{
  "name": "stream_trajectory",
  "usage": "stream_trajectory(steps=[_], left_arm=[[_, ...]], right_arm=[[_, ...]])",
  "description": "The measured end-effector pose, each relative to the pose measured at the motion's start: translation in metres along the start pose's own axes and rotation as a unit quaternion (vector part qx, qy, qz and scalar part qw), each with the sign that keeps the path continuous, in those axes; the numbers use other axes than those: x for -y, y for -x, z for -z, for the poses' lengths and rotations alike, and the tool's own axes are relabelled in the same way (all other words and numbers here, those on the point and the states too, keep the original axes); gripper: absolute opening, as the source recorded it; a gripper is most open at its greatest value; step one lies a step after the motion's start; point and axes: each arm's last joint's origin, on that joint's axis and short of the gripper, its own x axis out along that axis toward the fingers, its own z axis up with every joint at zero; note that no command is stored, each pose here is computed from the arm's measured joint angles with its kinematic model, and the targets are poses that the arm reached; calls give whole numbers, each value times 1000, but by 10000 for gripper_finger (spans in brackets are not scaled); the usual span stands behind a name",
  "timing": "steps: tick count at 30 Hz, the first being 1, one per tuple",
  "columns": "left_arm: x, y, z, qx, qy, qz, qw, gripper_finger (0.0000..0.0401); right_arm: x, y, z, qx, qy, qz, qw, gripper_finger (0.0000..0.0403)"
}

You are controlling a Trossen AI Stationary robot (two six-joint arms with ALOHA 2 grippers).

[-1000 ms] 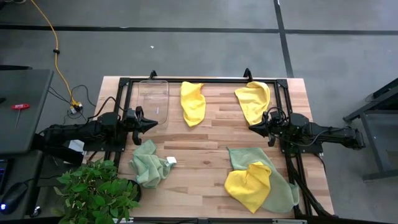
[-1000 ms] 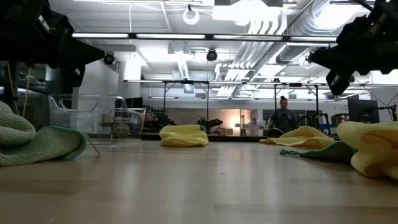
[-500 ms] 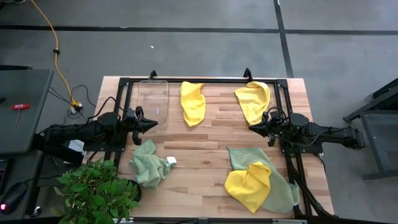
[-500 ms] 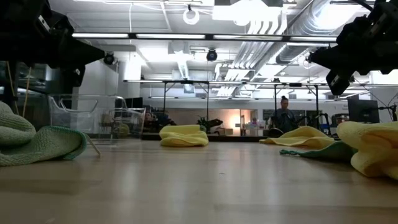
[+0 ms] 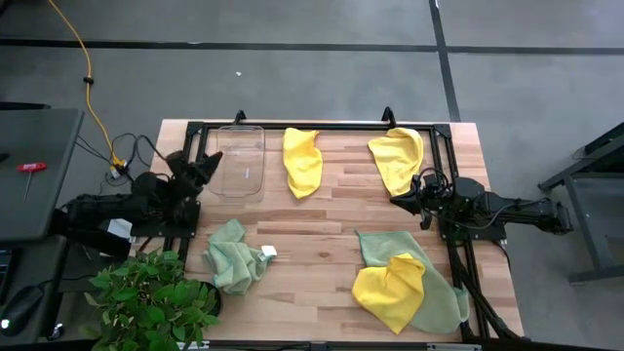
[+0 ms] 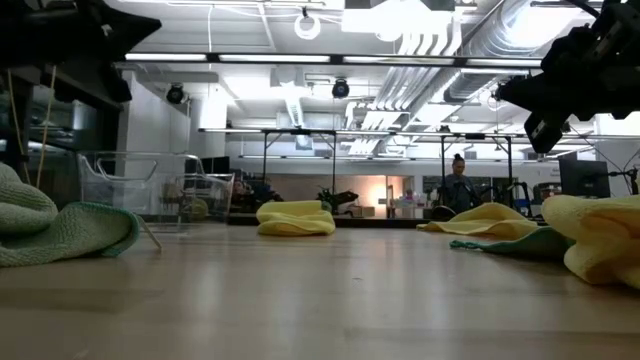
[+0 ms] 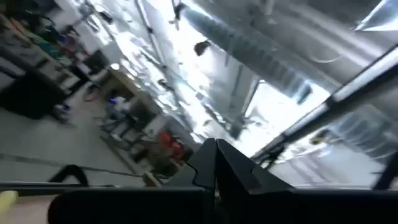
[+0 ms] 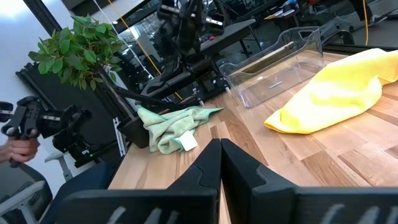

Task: Fold microfiber towels
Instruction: Fold the top left yellow towel

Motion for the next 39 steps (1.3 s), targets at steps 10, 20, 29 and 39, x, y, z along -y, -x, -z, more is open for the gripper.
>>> stream_trajectory(steps=[10, 20, 29, 39], left_arm=[[30, -63, 5, -94, -57, -82, 991, 8], [35, -159, 59, -400, -204, -141, 882, 94], [-7, -193, 141, -607, -295, -130, 727, 163], [-55, -180, 189, -662, -383, -171, 621, 168]], right_arm=[[0, 0, 0, 0, 0, 0, 1000, 0], [0, 0, 0, 0, 0, 0, 1000, 0], [0, 0, 0, -1, 0, 0, 1000, 0], [0, 0, 0, -1, 0, 0, 1000, 0]])
